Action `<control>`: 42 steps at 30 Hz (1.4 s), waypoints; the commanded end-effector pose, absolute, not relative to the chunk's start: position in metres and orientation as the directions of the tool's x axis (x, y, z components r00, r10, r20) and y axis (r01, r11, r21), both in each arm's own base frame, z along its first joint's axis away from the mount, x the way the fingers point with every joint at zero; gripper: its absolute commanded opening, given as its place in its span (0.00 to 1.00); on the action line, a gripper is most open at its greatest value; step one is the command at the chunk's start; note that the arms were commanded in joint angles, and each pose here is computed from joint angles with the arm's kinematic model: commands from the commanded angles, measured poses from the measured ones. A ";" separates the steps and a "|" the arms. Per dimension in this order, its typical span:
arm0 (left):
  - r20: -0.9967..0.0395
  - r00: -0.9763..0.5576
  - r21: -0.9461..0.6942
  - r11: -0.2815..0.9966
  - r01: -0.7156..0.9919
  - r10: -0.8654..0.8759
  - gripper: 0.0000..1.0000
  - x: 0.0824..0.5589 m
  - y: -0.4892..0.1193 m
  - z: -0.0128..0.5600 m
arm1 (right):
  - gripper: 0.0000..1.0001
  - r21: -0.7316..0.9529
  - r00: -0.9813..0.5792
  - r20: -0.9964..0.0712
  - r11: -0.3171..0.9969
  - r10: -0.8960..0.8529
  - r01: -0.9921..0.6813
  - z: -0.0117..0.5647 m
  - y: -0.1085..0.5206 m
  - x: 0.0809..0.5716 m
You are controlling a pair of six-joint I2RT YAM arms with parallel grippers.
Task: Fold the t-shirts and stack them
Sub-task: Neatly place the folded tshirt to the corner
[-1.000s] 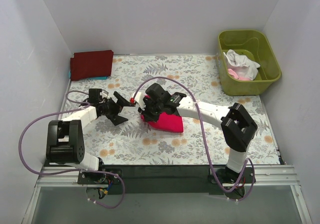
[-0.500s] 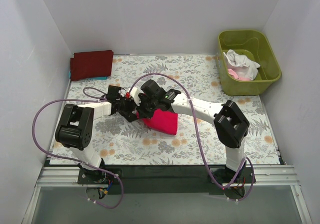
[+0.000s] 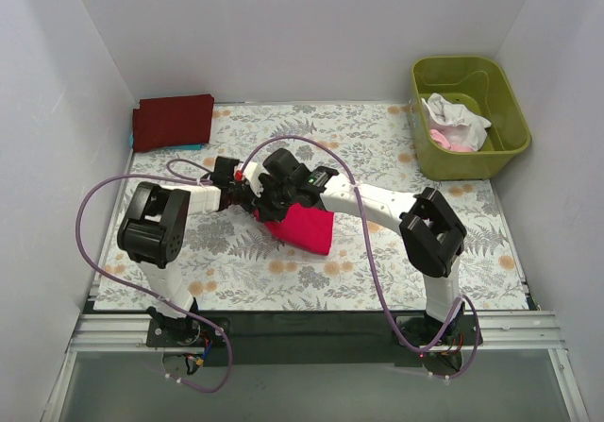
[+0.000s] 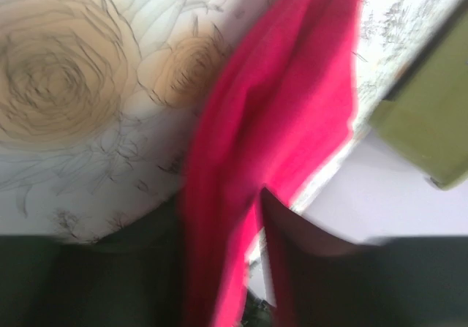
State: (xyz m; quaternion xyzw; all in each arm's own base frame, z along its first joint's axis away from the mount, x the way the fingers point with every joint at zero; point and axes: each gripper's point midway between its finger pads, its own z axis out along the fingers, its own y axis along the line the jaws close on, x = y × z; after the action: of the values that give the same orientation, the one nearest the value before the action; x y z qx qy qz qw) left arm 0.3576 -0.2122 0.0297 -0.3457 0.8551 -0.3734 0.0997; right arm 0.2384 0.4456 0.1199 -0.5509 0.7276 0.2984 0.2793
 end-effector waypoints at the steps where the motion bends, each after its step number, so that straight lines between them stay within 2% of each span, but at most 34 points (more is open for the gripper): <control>1: 0.036 -0.722 -0.628 0.547 -0.554 -0.690 0.30 0.356 -0.198 -0.004 | 0.01 0.136 -0.217 -0.799 0.184 -0.560 -0.974 0.152 0.459 0.236; 3: 0.027 -0.732 -0.635 0.554 -0.538 -0.681 0.15 0.359 -0.200 -0.001 | 0.01 0.134 -0.216 -0.798 0.183 -0.563 -0.974 0.151 0.459 0.235; 4: 0.017 -0.739 -0.630 0.567 -0.531 -0.673 0.00 0.360 -0.199 -0.001 | 0.01 0.131 -0.214 -0.799 0.184 -0.563 -0.974 0.152 0.459 0.236; 5: 0.001 -0.746 -0.625 0.582 -0.520 -0.666 0.00 0.362 -0.198 0.002 | 0.04 0.124 -0.213 -0.798 0.192 -0.564 -0.973 0.153 0.457 0.238; 7: -0.066 -0.780 -0.605 0.646 -0.464 -0.622 0.00 0.368 -0.194 0.009 | 0.15 0.124 -0.223 -0.800 0.210 -0.557 -0.970 0.160 0.450 0.245; 8: -0.111 -0.786 -0.584 0.680 -0.444 -0.608 0.00 0.372 -0.188 0.011 | 0.30 0.136 -0.241 -0.798 0.224 -0.552 -0.965 0.162 0.444 0.248; 10: -0.182 -0.839 -0.516 0.776 -0.362 -0.512 0.00 0.370 -0.177 0.009 | 0.48 0.151 -0.272 -0.793 0.257 -0.544 -0.954 0.169 0.424 0.256; 11: -0.242 -0.844 -0.488 0.812 -0.321 -0.479 0.00 0.380 -0.173 0.016 | 0.69 0.149 -0.272 -0.795 0.260 -0.542 -0.954 0.172 0.416 0.258; 13: -0.314 -0.870 -0.426 0.875 -0.228 -0.380 0.00 0.383 -0.163 0.017 | 0.84 0.147 -0.287 -0.795 0.289 -0.535 -0.946 0.177 0.393 0.262; 14: -0.356 -0.864 -0.401 0.893 -0.203 -0.356 0.00 0.394 -0.158 0.024 | 0.97 0.149 -0.296 -0.790 0.300 -0.536 -0.942 0.179 0.385 0.262; 17: -0.446 -0.860 -0.339 0.936 -0.096 -0.250 0.00 0.411 -0.148 0.034 | 0.98 0.154 -0.329 -0.789 0.352 -0.519 -0.923 0.185 0.354 0.272; 24: -0.651 -0.756 -0.210 0.973 0.093 -0.068 0.00 0.499 -0.123 0.083 | 0.98 0.093 -0.347 -0.772 0.445 -0.533 -0.891 0.186 0.297 0.295; 35: -0.775 -0.632 -0.137 0.978 0.158 -0.007 0.00 0.616 -0.079 0.120 | 0.98 0.057 -0.349 -0.765 0.483 -0.541 -0.874 0.183 0.275 0.304; 42: -0.864 -0.501 -0.035 0.985 0.171 0.056 0.00 0.653 -0.060 0.167 | 0.98 0.054 -0.349 -0.760 0.482 -0.549 -0.875 0.180 0.272 0.302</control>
State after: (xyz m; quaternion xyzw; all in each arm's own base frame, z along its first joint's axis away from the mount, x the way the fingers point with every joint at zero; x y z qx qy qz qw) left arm 0.6367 -0.0626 0.1048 0.0335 0.8977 -0.0823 0.4316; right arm 0.3042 0.2765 0.1683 -0.4479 0.7960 0.2356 0.3320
